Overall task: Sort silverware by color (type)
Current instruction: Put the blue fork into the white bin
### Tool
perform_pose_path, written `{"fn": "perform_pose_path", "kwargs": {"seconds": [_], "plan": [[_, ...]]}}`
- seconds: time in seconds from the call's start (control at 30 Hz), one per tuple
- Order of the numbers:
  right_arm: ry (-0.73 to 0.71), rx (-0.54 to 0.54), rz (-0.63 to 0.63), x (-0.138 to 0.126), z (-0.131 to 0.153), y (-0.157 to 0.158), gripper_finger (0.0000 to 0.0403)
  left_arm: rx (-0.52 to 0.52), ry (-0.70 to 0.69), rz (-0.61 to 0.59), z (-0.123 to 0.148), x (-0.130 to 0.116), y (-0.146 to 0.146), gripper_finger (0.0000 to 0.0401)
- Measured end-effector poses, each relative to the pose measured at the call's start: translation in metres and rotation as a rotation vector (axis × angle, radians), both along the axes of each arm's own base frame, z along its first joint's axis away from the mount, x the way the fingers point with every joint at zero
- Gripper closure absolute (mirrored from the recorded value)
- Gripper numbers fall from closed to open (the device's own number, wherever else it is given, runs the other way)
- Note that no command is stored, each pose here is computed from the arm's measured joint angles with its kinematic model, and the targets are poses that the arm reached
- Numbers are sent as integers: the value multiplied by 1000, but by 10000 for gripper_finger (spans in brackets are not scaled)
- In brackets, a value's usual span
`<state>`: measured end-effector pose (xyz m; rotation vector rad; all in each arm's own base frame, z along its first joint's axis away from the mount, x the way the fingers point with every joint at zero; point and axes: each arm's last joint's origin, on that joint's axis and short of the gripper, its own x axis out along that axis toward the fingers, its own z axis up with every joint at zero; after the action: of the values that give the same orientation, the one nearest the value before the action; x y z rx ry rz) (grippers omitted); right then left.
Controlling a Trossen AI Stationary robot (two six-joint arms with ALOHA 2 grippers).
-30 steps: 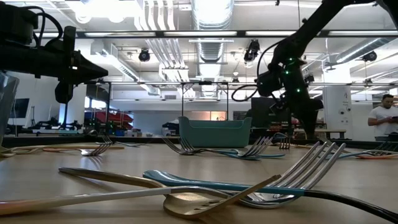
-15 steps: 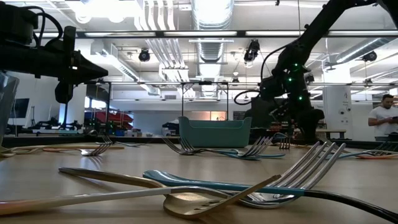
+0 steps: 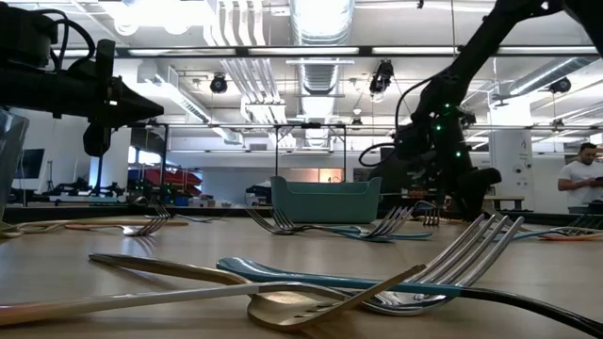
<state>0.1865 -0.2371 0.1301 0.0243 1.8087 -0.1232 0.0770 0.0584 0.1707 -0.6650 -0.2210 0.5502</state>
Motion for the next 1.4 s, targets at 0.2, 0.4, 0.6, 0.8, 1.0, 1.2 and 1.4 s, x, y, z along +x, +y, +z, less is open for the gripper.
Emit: {"fn": "perform_pose_path", "kwargs": {"seconds": [0.2, 0.4, 0.6, 0.8, 1.0, 1.2, 1.4], "plan": [[3, -8, -24, 1, 1, -2, 327, 0, 0, 0, 0, 0, 0, 401], [-9, -28, -43, 5, 6, -5, 385, 0, 0, 0, 0, 0, 0, 401], [-1, -27, -105, 6, 18, -8, 392, 0, 0, 1, 0, 0, 0, 401], [-4, -40, -132, 4, 45, -6, 393, 0, 0, 1, 0, 0, 0, 401], [-168, 20, -295, -1, 79, 9, 393, 0, -1, 0, 0, 0, 0, 401], [-423, 146, -423, 0, 121, 42, 394, 0, 0, 0, 0, 0, 0, 401], [-617, 230, -411, 4, 167, 98, 394, 0, -1, 0, 0, 0, 0, 401]]}}
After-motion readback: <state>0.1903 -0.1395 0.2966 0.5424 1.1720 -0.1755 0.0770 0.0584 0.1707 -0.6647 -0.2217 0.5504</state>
